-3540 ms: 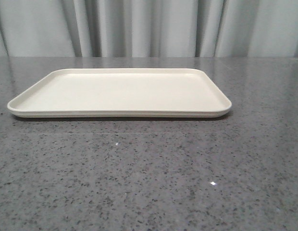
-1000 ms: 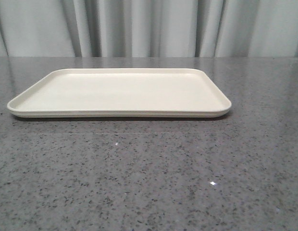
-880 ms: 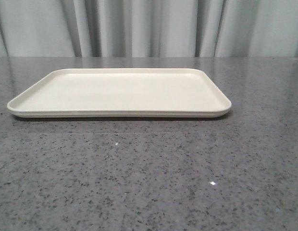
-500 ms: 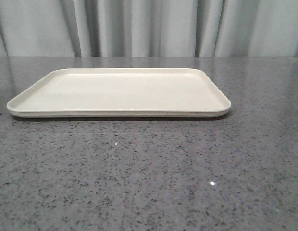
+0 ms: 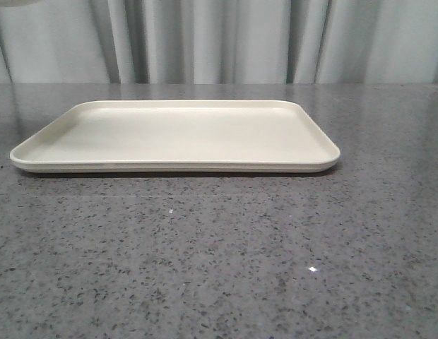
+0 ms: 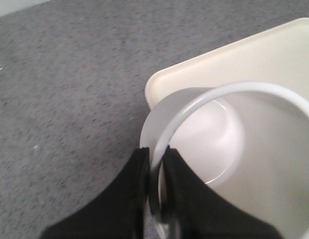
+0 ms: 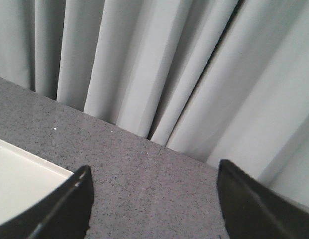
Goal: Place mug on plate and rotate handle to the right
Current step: 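Lift the mug with the left gripper and carry it over the tray, then lower the mug onto the tray, open the left gripper, withdraw upward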
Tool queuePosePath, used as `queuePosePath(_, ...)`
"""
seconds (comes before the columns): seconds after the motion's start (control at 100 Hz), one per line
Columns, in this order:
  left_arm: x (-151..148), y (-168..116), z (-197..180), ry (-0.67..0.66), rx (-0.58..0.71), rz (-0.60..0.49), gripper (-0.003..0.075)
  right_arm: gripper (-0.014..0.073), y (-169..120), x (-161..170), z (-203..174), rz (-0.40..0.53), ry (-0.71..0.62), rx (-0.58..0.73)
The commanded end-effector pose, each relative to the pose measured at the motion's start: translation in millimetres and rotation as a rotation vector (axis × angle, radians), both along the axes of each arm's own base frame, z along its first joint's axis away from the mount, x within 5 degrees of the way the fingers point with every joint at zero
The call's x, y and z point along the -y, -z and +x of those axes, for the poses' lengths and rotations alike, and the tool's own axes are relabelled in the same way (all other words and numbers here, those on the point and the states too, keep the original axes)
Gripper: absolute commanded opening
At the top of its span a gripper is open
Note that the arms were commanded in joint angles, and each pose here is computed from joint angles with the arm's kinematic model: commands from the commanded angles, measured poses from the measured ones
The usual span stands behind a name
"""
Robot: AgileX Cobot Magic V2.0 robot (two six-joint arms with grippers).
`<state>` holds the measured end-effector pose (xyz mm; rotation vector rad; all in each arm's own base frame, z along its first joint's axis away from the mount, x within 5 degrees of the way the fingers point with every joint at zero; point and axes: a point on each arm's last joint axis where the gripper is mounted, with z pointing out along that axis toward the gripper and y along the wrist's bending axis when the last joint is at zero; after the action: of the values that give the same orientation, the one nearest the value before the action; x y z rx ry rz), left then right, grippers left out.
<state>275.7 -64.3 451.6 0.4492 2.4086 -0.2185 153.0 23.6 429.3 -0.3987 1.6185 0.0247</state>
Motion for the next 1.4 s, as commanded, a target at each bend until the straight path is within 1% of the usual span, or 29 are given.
queuePosePath(0.0, 21, -15, 2, 0.058, 0.081, -0.052, -0.0020, 0.0525, -15, 3, 0, 0.020, 0.039, 0.089)
queuePosePath(0.13, 51, -2, 18, 0.125, 0.067, -0.061, -0.0020, 0.0525, -15, 3, 0, 0.020, 0.039, 0.089)
queuePosePath(0.26, 76, 17, 35, 0.162, 0.045, -0.068, -0.0020, 0.0525, -14, 3, -1, 0.018, 0.033, 0.080)
queuePosePath(0.47, 103, 47, 53, 0.207, -0.022, -0.050, -0.0020, 0.0525, -13, 2, -1, 0.014, 0.020, 0.062)
queuePosePath(0.59, 110, 62, 62, 0.212, -0.054, -0.040, -0.0020, 0.0525, -12, 1, -1, 0.013, 0.016, 0.057)
queuePosePath(0.87, 115, 76, 72, 0.210, -0.080, -0.035, -0.0020, 0.0525, -12, 1, -1, 0.013, 0.016, 0.057)
queuePosePath(1.05, 118, 88, 76, 0.215, -0.138, -0.023, -0.0020, 0.0525, -12, 1, -1, 0.013, 0.016, 0.057)
queuePosePath(1.39, 118, 89, 76, 0.216, -0.144, -0.021, -0.0020, 0.0525, -12, 1, -1, 0.013, 0.016, 0.057)
